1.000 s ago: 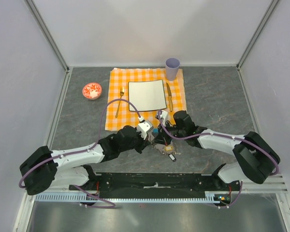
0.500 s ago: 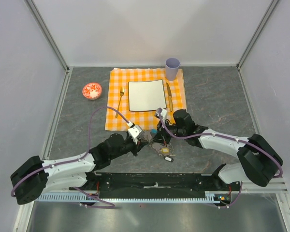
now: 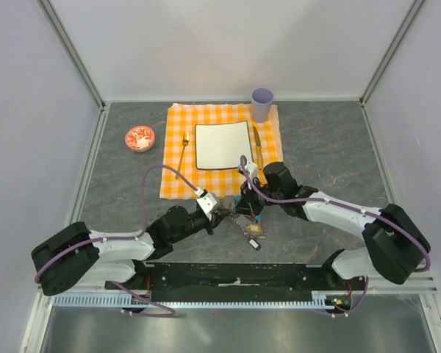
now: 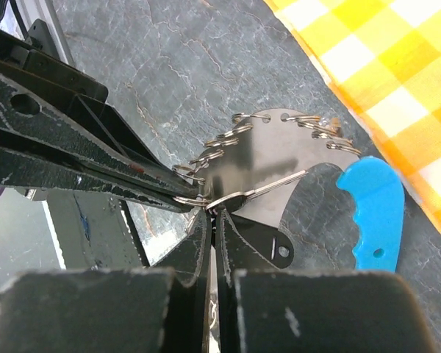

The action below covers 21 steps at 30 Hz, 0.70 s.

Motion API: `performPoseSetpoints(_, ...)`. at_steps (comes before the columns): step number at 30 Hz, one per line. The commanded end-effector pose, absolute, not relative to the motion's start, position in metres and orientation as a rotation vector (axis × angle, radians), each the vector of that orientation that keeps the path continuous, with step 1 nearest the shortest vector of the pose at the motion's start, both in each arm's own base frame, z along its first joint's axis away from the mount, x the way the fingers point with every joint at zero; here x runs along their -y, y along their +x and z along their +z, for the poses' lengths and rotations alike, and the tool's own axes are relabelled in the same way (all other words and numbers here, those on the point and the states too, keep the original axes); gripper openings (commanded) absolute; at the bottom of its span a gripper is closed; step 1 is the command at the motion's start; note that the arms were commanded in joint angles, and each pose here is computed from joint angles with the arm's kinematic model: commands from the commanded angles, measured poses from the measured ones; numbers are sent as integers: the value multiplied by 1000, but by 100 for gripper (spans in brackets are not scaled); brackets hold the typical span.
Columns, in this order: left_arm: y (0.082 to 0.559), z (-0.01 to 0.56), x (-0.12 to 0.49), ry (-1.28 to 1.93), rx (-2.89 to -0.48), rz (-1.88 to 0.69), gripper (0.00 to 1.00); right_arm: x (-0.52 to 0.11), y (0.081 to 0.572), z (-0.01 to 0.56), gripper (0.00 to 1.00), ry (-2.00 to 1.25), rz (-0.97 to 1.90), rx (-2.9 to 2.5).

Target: Put the keys on the keyring

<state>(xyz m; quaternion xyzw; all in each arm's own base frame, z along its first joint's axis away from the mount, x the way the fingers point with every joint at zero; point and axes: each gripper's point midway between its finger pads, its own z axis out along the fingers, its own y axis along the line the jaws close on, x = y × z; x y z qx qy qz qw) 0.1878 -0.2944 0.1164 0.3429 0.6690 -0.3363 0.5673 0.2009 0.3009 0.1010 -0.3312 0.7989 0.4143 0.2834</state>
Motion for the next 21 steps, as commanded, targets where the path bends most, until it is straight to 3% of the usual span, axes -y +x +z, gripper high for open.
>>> performPoseSetpoints(1,185,238,317,708,-1121,-928,2,-289,196,74,4,-828,1046,-2308)
performPoseSetpoints(8,171,253,311,723,-1063,-965,2,-276,201,54,8,-788,928,-2398)
performPoseSetpoints(15,161,254,306,749,-1033,-978,2,-290,191,64,24,-816,1061,-2392)
performPoseSetpoints(21,155,231,304,795,-1095,-992,2,-269,195,64,32,-819,906,-2402)
